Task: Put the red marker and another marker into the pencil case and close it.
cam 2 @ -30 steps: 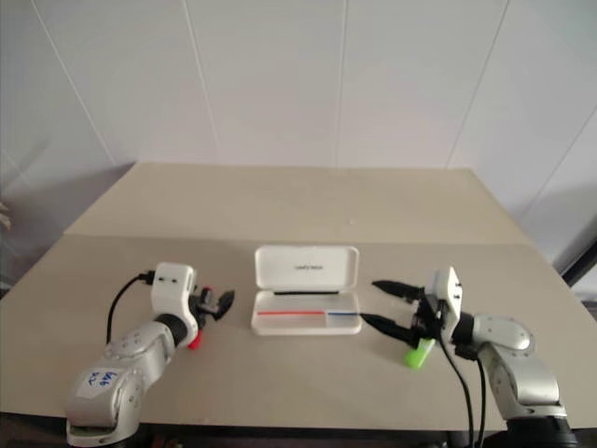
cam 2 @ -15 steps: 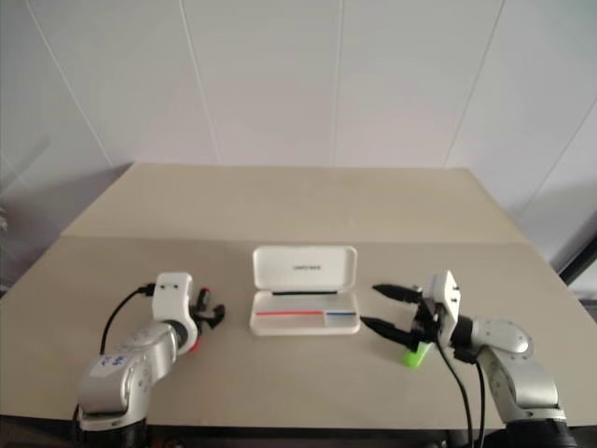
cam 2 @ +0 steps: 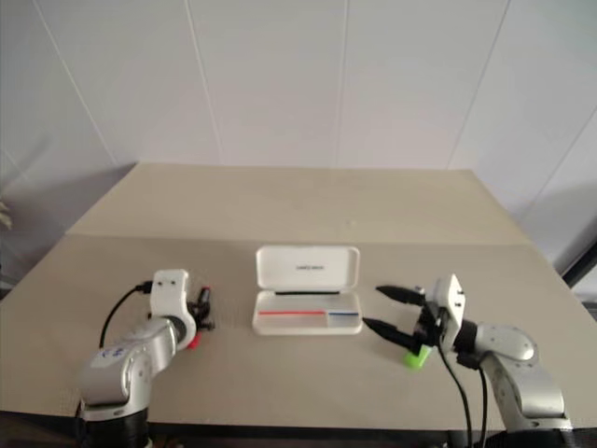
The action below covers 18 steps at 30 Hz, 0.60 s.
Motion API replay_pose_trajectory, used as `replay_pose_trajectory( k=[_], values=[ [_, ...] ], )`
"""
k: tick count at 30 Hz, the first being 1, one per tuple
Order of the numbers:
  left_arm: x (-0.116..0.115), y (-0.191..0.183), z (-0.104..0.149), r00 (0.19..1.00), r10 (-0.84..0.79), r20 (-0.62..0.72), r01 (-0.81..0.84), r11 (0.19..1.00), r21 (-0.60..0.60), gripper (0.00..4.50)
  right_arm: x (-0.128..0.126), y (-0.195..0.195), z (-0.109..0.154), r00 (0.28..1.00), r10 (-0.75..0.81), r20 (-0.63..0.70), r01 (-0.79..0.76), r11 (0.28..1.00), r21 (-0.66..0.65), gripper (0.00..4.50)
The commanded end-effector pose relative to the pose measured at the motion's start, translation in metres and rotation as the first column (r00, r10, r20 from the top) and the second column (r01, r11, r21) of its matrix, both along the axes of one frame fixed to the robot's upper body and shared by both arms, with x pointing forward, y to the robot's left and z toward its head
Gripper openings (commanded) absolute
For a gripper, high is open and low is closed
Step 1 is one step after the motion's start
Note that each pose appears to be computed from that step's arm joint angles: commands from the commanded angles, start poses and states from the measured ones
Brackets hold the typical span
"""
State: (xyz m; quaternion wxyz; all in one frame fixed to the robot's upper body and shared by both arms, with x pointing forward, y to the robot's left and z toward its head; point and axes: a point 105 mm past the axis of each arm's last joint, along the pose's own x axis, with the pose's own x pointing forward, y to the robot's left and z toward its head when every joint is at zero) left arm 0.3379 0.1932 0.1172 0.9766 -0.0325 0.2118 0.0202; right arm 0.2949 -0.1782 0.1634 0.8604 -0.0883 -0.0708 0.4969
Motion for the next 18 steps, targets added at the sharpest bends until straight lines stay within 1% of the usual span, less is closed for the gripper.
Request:
replay_pose_trajectory(
  k=[1,5,8,10,12,14,16,17,18],
  values=[
    [0.005,-0.001,0.005,1.0,-0.015,0.022,0.015,1.0,0.004,0.58,-0.001,-0.002,0.015,0.998,-0.006,0.063,0.006,1.0,0.0,4.5],
    [0.013,0.008,0.019,0.997,-0.041,0.063,0.038,0.998,0.05,0.58,-0.002,-0.001,0.015,0.998,-0.008,0.065,0.008,1.0,0.002,4.5],
    [0.024,0.015,0.047,0.981,-0.117,0.154,0.102,0.989,0.105,0.58,-0.002,-0.002,0.015,0.998,-0.01,0.068,0.01,1.0,0.002,4.5],
    [0.031,0.017,0.073,0.949,-0.209,0.238,0.17,0.97,0.172,0.58,-0.002,-0.003,0.015,0.997,-0.012,0.07,0.012,1.0,0.001,4.5],
    [0.034,0.016,0.085,0.921,-0.276,0.277,0.22,0.951,0.216,0.58,-0.001,-0.003,0.015,0.997,-0.014,0.071,0.014,1.0,0.002,4.5],
    [0.039,0.008,0.108,0.85,-0.413,0.327,0.326,0.9,0.29,0.58,-0.001,-0.003,0.016,0.997,-0.016,0.074,0.016,1.0,0.003,4.5],
    [0.039,-0.008,0.132,0.74,-0.578,0.345,0.452,0.806,0.381,0.58,-0.001,-0.003,0.016,0.997,-0.021,0.079,0.021,1.0,0.005,4.5],
    [0.039,-0.016,0.139,0.689,-0.639,0.341,0.505,0.762,0.405,0.58,-0.001,-0.002,0.016,0.996,-0.026,0.081,0.025,1.0,0.009,4.5],
    [0.036,-0.028,0.144,0.62,-0.714,0.326,0.57,0.695,0.438,0.58,-0.001,-0.002,0.016,0.996,-0.028,0.083,0.028,1.0,0.011,4.5]
  ],
)
